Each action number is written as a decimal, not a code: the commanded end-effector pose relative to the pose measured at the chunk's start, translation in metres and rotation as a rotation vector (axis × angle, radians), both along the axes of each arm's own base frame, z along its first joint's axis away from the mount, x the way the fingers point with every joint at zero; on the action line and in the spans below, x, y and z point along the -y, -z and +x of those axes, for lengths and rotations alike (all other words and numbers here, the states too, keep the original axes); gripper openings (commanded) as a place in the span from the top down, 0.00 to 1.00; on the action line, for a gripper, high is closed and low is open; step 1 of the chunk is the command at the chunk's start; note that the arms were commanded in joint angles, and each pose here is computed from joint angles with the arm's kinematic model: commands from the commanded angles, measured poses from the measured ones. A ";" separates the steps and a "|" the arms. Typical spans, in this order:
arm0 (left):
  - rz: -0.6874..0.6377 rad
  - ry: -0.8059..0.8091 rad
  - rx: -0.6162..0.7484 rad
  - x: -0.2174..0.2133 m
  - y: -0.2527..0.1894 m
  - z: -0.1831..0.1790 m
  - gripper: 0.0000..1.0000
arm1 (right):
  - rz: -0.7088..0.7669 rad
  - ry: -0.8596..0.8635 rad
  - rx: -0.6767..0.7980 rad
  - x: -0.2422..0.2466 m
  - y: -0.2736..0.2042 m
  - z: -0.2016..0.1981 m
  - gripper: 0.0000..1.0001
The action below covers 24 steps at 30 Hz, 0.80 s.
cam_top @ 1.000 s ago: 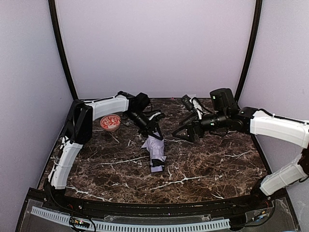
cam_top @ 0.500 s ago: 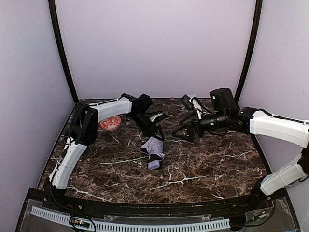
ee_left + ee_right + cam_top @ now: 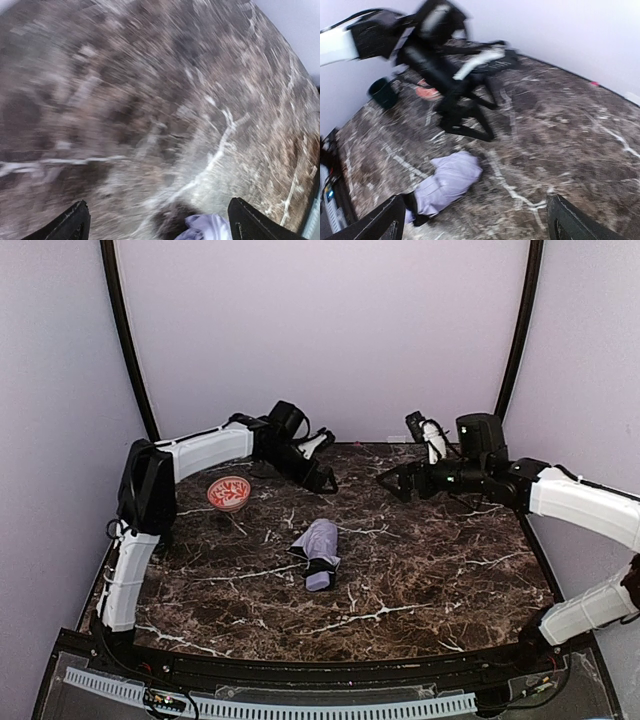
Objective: Put away the umbrella
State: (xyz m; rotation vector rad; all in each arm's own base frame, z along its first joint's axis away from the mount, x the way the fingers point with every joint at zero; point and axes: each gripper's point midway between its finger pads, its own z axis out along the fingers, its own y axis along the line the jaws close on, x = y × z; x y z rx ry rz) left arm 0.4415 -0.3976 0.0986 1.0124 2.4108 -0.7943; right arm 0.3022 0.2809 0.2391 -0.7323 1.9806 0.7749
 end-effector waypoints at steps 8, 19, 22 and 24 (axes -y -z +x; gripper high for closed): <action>-0.074 -0.540 0.700 -0.171 -0.160 0.064 0.01 | -0.019 0.942 0.118 0.203 -0.016 0.086 0.00; 0.025 -1.045 0.830 -0.396 -0.160 0.013 0.01 | 0.043 1.319 0.283 0.352 0.009 0.044 0.00; 0.034 -1.100 0.885 -0.428 -0.154 -0.011 0.01 | 0.028 1.347 0.366 0.363 0.030 0.029 0.00; 0.044 -1.084 0.932 -0.431 -0.143 -0.023 0.01 | 0.032 1.362 0.417 0.366 0.040 0.020 0.00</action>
